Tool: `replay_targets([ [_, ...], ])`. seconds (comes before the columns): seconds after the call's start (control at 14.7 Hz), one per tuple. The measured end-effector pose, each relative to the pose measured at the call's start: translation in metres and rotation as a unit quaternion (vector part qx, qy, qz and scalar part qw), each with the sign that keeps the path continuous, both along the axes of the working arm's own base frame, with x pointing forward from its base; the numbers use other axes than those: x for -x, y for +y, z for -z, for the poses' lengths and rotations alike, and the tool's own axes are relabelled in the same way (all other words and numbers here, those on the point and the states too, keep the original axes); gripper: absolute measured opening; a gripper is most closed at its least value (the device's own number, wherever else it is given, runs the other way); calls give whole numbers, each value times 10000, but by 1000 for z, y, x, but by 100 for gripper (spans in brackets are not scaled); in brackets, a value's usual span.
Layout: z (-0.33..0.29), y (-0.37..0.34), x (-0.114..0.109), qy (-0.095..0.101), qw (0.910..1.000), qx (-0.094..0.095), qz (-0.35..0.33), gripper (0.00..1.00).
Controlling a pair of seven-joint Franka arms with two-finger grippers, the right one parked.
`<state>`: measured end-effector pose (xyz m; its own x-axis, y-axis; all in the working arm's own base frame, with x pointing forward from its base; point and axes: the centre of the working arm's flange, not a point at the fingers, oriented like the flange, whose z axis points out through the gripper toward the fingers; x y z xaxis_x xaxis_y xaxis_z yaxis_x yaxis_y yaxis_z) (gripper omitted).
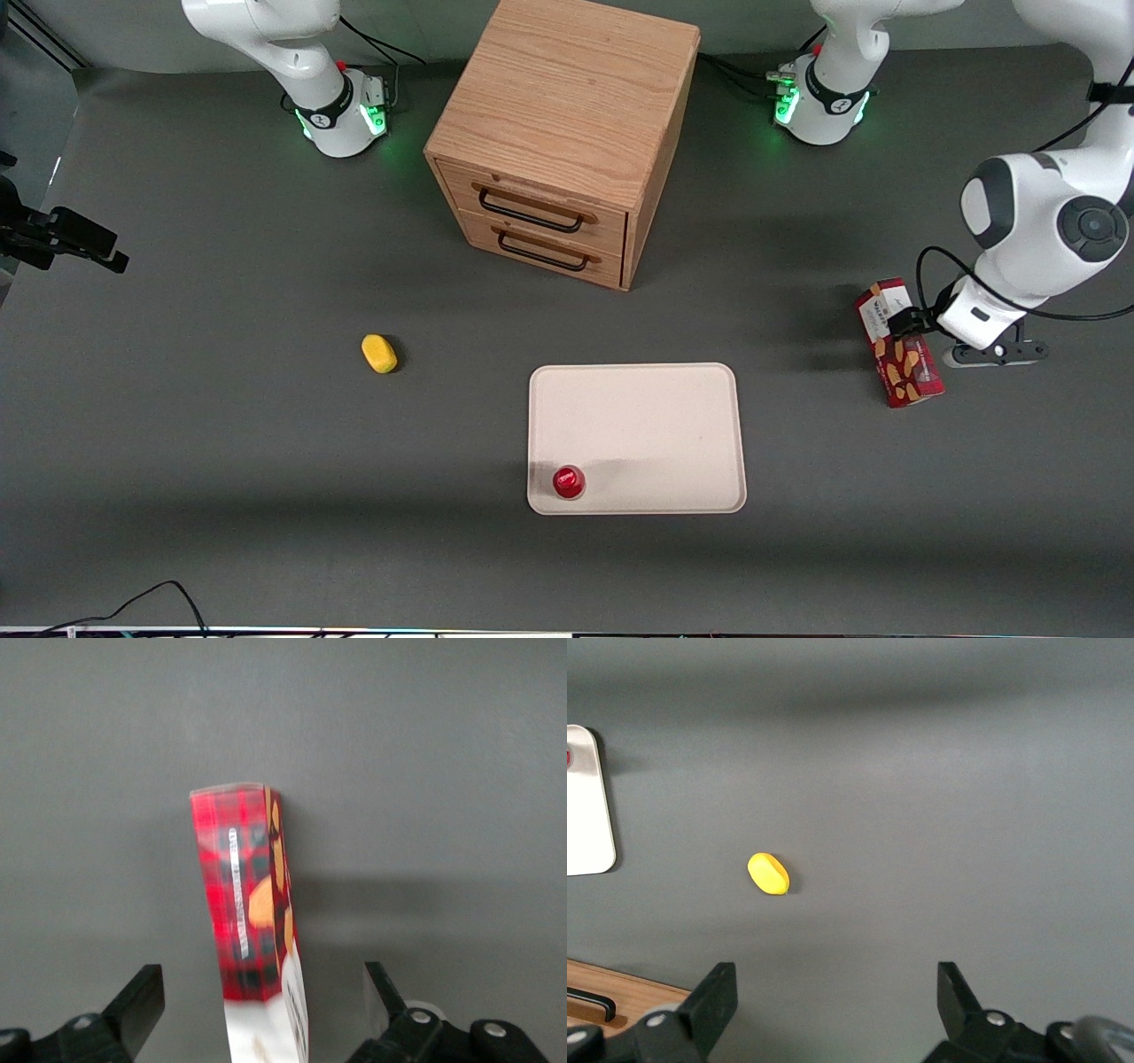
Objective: Place red cookie box on tray
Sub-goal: 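Move the open left gripper down over the red plaid shortbread box, then close the left gripper on the shortbread box and lift it, then carry the held box over to the white tray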
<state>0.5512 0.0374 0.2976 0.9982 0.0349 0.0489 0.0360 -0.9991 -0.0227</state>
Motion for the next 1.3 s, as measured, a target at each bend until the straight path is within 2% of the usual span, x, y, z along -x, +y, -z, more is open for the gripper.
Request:
replay_targets([
  [0.41,57,16,-3,-238,9994,232,-69,97],
  [0.75,72,16,10,-321,9991,235,-129,41],
  [0.89,72,16,10,-327,9991,237,-131,23],
  [0.95,71,16,10,-329,9991,239,-128,17],
  [1.09,64,13,10,-245,9992,277,-115,16],
  [1.3,21,6,10,153,9987,458,-132,15],
])
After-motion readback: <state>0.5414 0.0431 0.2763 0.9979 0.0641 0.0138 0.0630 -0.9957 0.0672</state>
